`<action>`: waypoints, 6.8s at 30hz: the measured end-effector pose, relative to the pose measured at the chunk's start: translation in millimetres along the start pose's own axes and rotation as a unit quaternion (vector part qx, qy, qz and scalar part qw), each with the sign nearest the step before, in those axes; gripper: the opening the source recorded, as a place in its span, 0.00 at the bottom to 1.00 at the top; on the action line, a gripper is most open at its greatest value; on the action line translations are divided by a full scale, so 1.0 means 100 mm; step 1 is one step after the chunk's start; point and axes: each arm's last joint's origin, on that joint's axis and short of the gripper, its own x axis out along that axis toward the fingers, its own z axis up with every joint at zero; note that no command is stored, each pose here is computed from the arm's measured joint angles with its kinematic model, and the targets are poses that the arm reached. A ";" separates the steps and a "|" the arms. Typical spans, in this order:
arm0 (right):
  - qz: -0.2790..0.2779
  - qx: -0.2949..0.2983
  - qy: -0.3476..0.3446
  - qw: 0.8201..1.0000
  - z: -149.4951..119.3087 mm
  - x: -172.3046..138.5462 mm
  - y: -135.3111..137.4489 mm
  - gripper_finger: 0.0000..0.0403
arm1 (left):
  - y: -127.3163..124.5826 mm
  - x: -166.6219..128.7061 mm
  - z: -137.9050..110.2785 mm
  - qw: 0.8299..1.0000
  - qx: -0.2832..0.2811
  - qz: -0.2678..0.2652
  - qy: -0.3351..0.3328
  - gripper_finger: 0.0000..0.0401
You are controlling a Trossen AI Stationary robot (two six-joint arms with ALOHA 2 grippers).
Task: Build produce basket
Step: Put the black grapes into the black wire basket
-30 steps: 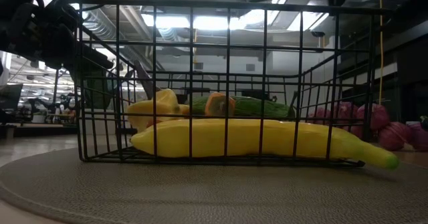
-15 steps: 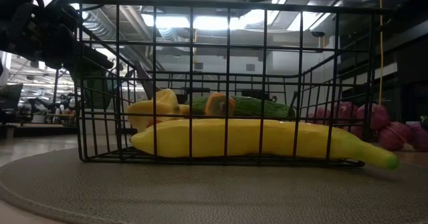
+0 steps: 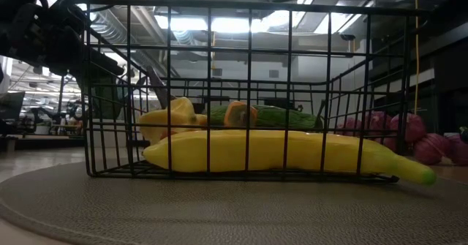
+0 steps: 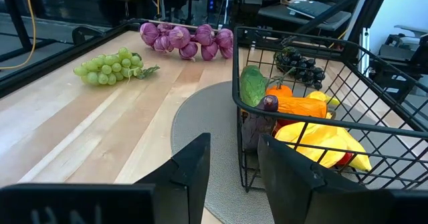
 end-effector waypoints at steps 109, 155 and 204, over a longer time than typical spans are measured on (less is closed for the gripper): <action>-0.029 0.174 0.144 0.974 -0.43 1.80 0.28 0.17 | 0.00 0.00 0.00 1.000 0.000 0.000 0.000 0.30; -0.182 0.066 -0.247 0.949 0.54 0.54 0.17 0.16 | 0.00 0.00 0.00 1.000 0.000 0.000 0.000 0.30; -0.024 0.096 -0.298 0.949 0.72 0.98 0.38 0.17 | 0.00 0.00 0.00 1.000 0.000 0.000 0.000 0.30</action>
